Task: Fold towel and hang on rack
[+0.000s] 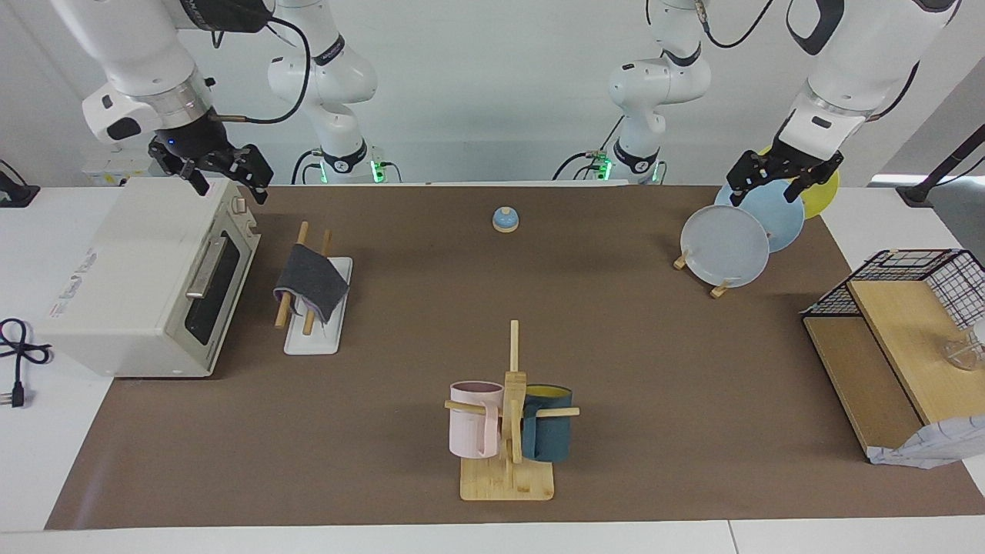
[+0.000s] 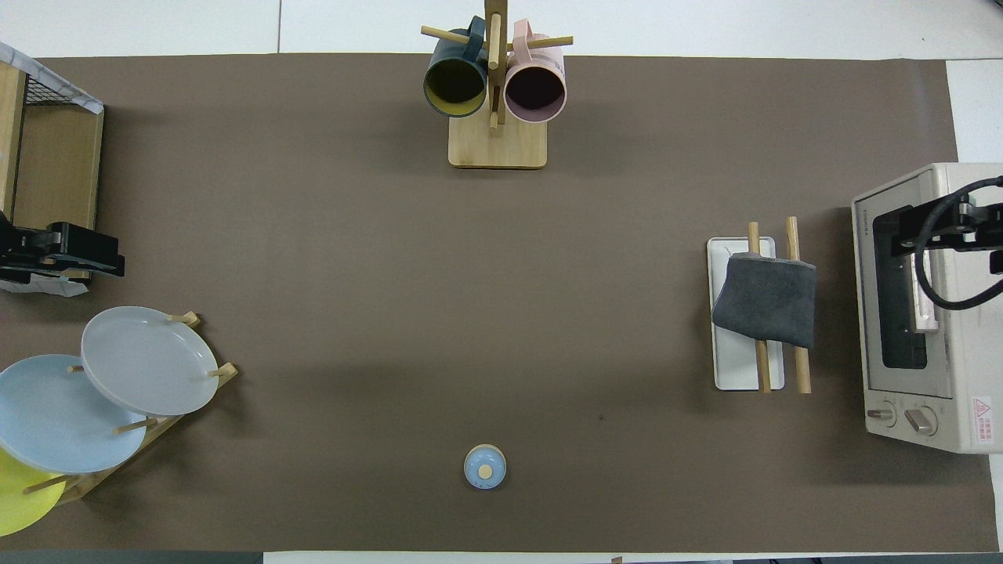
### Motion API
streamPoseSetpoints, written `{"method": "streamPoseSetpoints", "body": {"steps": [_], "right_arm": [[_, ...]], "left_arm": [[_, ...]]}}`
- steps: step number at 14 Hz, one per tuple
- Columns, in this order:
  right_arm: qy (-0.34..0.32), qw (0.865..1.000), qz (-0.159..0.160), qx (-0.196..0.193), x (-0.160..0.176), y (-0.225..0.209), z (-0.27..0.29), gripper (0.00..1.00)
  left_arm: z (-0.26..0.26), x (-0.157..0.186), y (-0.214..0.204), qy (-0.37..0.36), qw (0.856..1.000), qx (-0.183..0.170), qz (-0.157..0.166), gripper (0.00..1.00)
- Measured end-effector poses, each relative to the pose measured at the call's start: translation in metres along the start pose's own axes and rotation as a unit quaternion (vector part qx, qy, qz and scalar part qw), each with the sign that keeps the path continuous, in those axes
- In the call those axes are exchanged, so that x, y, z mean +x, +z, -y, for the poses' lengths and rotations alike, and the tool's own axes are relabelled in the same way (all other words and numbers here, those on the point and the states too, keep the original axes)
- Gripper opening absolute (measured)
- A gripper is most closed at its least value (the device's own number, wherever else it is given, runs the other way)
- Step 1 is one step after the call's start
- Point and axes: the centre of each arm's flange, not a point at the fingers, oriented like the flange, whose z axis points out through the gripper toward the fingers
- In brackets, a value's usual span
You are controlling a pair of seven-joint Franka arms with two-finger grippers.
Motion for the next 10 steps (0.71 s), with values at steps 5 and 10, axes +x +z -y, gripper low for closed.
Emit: {"method": "streamPoseSetpoints", "body": {"steps": [5,10], "right_arm": [[-0.02,1.0,-0.002,-0.007,0.002,0.001,0.012,1.0],[-0.032,0.999,-0.004,-0.007,0.002,-0.002,0.014,1.0]], "left_arm": [[0.0,0.0,0.0,0.0,1.0,0.0,0.0,1.0],[0.0,0.0,0.0,0.0,1.0,0.0,0.0,1.0]]}}
